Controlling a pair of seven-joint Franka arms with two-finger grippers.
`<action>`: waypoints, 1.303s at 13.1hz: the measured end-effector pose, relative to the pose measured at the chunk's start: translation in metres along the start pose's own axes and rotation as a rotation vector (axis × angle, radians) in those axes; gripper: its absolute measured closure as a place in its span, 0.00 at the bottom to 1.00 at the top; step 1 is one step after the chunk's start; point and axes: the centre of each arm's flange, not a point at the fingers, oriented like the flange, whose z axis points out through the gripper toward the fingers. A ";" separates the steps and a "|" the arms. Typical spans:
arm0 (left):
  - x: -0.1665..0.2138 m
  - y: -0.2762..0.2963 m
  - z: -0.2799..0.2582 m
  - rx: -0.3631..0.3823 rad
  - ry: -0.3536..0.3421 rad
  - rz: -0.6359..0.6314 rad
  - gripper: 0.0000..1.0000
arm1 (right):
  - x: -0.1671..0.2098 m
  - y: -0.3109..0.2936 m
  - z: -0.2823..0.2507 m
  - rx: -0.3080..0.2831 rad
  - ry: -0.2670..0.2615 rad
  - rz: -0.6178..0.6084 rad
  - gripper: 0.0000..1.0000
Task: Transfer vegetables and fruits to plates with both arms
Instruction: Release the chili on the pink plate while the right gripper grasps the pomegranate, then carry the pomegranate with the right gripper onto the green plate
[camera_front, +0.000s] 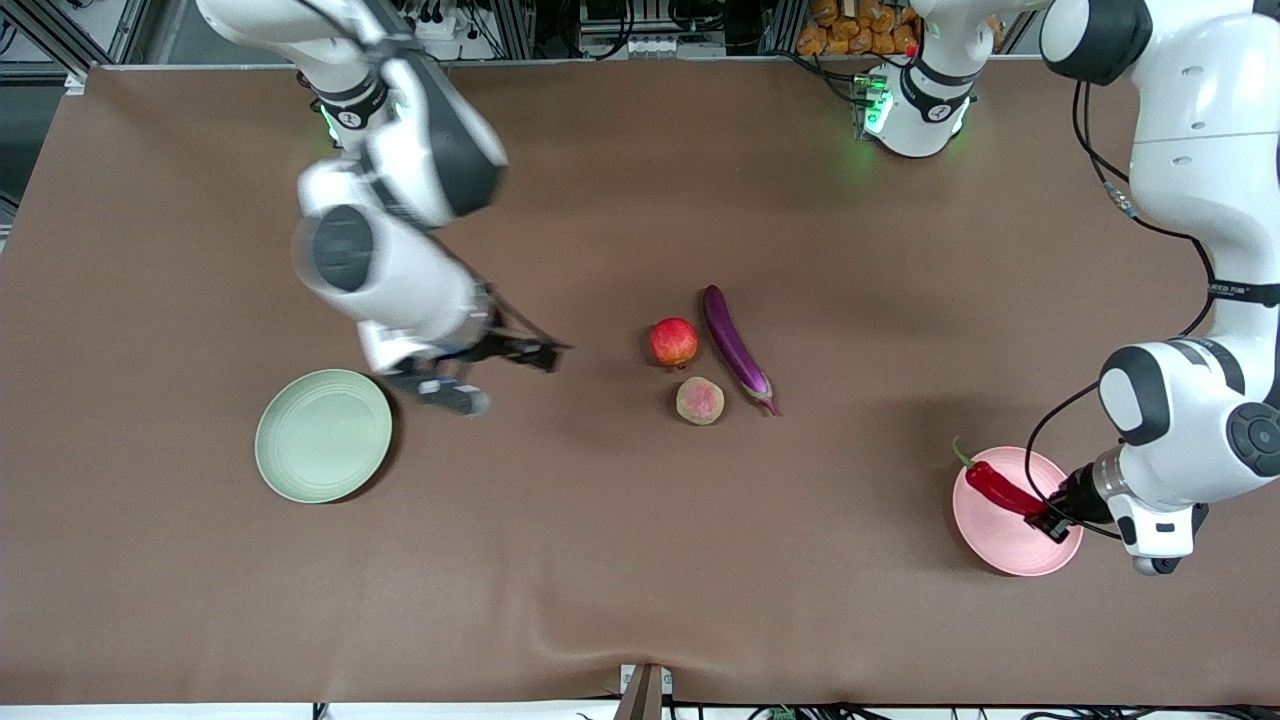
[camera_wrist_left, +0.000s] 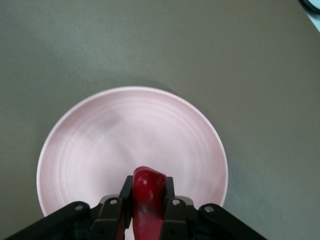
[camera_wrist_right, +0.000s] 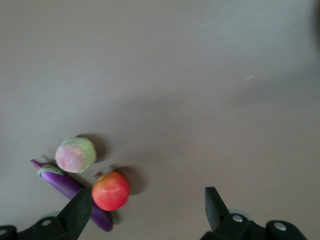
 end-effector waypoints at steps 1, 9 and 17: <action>0.006 -0.005 0.002 0.001 0.008 -0.012 0.74 | -0.021 -0.021 0.026 -0.002 0.005 -0.032 0.00; 0.025 -0.016 -0.016 0.003 0.018 -0.069 0.24 | -0.103 -0.081 0.165 -0.024 0.118 -0.228 0.00; -0.031 0.027 -0.215 -0.016 -0.014 0.176 0.00 | -0.136 -0.087 0.233 -0.062 0.163 -0.209 0.00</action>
